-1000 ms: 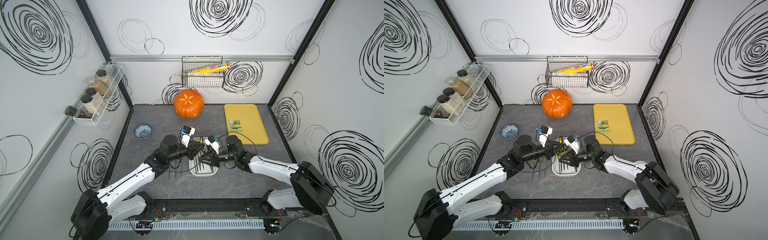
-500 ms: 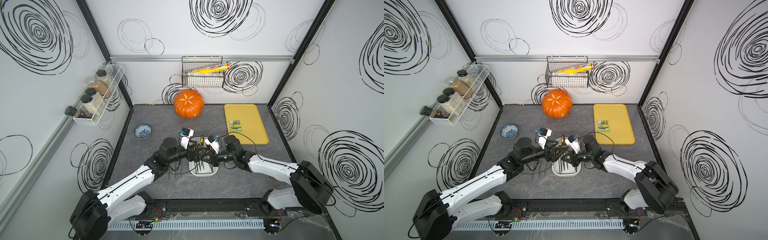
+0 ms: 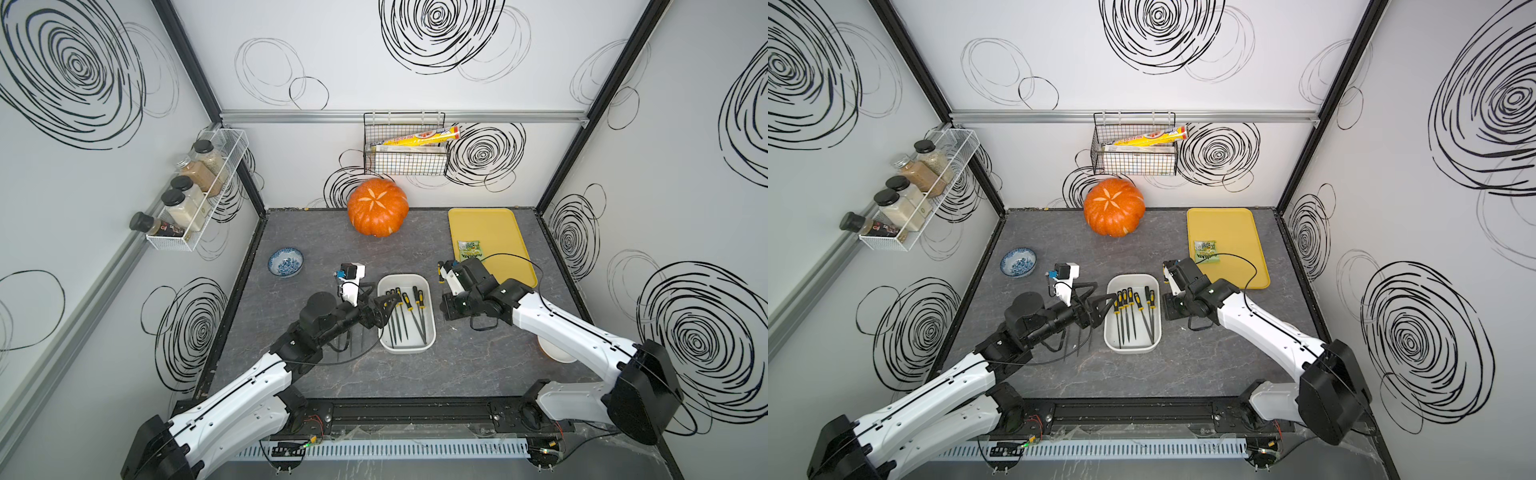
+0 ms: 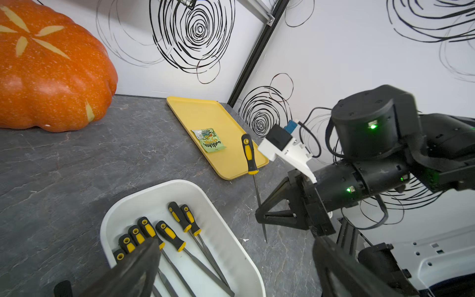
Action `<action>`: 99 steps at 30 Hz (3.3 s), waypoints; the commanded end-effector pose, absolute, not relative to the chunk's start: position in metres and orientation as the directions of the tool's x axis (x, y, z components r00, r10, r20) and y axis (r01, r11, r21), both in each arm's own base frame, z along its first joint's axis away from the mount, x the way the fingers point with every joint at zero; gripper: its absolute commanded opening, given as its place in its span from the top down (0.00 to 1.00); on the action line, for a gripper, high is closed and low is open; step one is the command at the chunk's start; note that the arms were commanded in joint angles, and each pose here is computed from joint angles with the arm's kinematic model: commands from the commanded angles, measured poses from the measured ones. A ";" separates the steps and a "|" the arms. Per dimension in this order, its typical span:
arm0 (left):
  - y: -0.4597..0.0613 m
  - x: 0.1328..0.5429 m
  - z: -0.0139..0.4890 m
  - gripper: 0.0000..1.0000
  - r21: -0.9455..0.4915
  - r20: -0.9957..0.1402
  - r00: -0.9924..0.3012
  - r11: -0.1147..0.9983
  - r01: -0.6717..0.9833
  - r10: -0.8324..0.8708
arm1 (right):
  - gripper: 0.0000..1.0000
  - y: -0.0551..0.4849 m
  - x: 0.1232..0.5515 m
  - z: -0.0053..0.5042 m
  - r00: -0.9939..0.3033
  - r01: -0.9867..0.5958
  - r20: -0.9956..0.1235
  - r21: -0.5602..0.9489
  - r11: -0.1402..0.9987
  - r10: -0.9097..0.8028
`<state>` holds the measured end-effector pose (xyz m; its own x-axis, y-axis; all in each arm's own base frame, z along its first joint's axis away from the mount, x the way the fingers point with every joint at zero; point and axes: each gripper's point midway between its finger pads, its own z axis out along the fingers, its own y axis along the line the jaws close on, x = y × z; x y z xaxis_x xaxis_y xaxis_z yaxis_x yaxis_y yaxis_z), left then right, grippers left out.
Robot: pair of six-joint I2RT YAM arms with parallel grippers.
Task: Take the file tool out of the storage box
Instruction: Place the file tool at the center of the board.
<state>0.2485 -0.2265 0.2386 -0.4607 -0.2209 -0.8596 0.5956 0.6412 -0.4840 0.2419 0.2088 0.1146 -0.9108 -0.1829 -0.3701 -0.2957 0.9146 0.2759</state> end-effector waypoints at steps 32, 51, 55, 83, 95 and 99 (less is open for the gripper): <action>-0.239 0.246 0.248 0.01 -0.487 -0.853 -0.485 0.623 0.612 -0.191 | 1.00 0.205 0.207 0.022 -0.935 -0.175 0.254 0.272 0.946 -0.246; -0.245 0.244 0.245 0.01 -0.490 -0.848 -0.501 0.616 0.618 -0.172 | 0.95 0.203 0.199 -0.006 -0.927 -0.175 0.271 0.297 0.939 -0.259; -0.245 0.245 0.244 0.01 -0.490 -0.847 -0.504 0.617 0.616 -0.169 | 0.92 0.196 0.198 -0.010 -0.929 -0.184 0.269 0.264 0.947 -0.256; -0.241 0.238 0.214 0.01 -0.557 -0.784 -0.596 0.624 0.548 -0.176 | 0.79 0.190 0.263 0.082 -0.964 -0.238 -0.161 0.175 0.955 -0.211; -0.220 0.219 0.197 0.03 -0.658 -0.721 -0.651 0.531 0.534 -0.240 | 0.76 0.296 0.289 0.151 -0.819 -0.527 -0.501 0.463 0.713 -0.281; -0.213 0.222 0.188 0.03 -0.638 -0.725 -0.652 0.576 0.511 -0.225 | 0.77 0.314 0.302 0.112 -0.802 -0.549 -0.456 0.309 0.777 -0.386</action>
<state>0.2225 -0.2136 0.1859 -0.6594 -0.2303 -0.7156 0.4983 0.5789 -0.6455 0.2915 0.2973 0.1227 -0.8437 -0.3195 -0.4314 -0.4953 0.7731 0.3963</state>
